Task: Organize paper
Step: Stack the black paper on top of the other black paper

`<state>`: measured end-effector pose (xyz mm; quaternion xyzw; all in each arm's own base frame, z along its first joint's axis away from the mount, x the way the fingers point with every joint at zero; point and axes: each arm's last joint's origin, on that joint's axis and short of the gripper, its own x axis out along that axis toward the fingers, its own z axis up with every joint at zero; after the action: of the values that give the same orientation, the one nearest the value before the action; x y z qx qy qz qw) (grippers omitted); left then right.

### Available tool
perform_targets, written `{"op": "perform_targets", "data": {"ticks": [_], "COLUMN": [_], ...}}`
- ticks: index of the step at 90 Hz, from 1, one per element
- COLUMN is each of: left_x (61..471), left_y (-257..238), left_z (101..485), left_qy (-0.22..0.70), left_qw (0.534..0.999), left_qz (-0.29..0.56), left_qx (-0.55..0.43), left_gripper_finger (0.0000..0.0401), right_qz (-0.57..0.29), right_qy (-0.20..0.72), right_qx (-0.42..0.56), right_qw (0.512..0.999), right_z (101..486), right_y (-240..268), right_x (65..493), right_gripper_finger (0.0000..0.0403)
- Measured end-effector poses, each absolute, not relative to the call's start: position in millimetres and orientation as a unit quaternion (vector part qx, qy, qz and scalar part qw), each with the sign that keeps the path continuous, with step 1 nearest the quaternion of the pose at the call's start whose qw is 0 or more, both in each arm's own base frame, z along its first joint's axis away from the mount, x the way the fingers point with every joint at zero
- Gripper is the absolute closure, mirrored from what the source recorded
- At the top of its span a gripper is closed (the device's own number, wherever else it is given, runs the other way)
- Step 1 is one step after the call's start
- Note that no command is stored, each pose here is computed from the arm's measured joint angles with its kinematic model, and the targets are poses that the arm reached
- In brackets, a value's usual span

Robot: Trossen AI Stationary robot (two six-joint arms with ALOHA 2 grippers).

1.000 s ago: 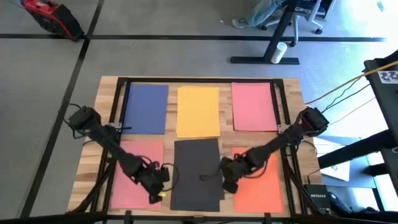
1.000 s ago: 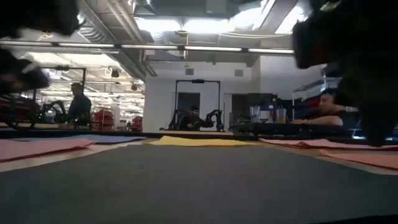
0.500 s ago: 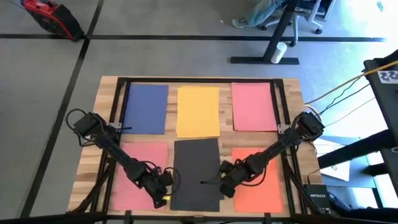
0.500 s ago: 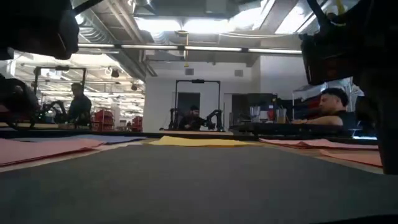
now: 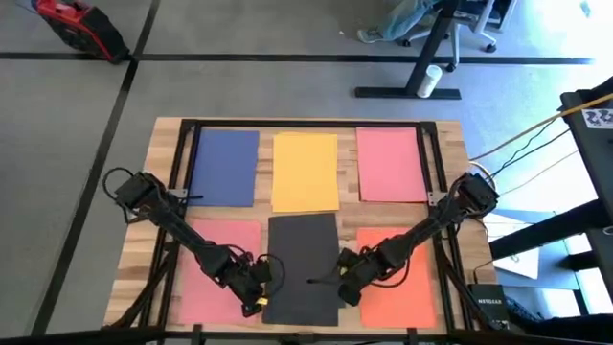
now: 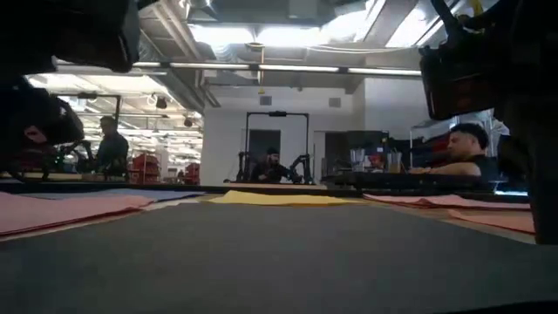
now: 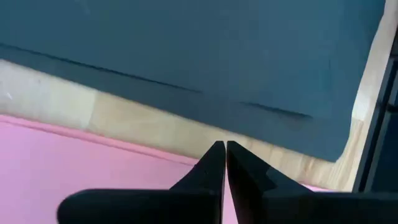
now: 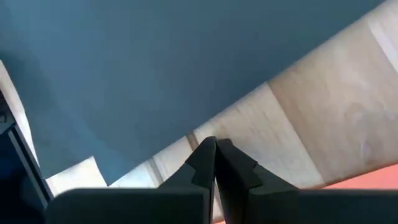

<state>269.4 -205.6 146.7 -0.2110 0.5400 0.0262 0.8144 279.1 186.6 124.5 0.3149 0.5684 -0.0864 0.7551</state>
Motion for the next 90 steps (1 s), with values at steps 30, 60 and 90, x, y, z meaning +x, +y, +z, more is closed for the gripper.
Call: {"op": "perform_targets", "data": {"ticks": [30,60,90], "left_x": [274.7,282.2,282.7], "left_y": [-203.2,-198.9,-197.4], "left_z": [136.9,136.7,136.9], "left_qy": [0.546,0.531,0.524], "left_qw": [0.811,0.820,0.827], "left_qz": [0.031,0.030,0.037], "left_qx": [-0.208,-0.212,-0.200], "left_gripper_finger": [0.0401,0.0401,0.0401], "right_qz": [-0.085,-0.069,-0.062], "right_qy": [0.564,0.545,0.549], "right_qx": [0.316,0.327,0.316], "right_qw": [0.758,0.769,0.771], "right_z": [124.7,125.6,127.3], "right_y": [186.8,189.2,188.7], "right_x": [279.8,284.6,283.5], "right_gripper_finger": [0.0403,0.0403,0.0403]}}
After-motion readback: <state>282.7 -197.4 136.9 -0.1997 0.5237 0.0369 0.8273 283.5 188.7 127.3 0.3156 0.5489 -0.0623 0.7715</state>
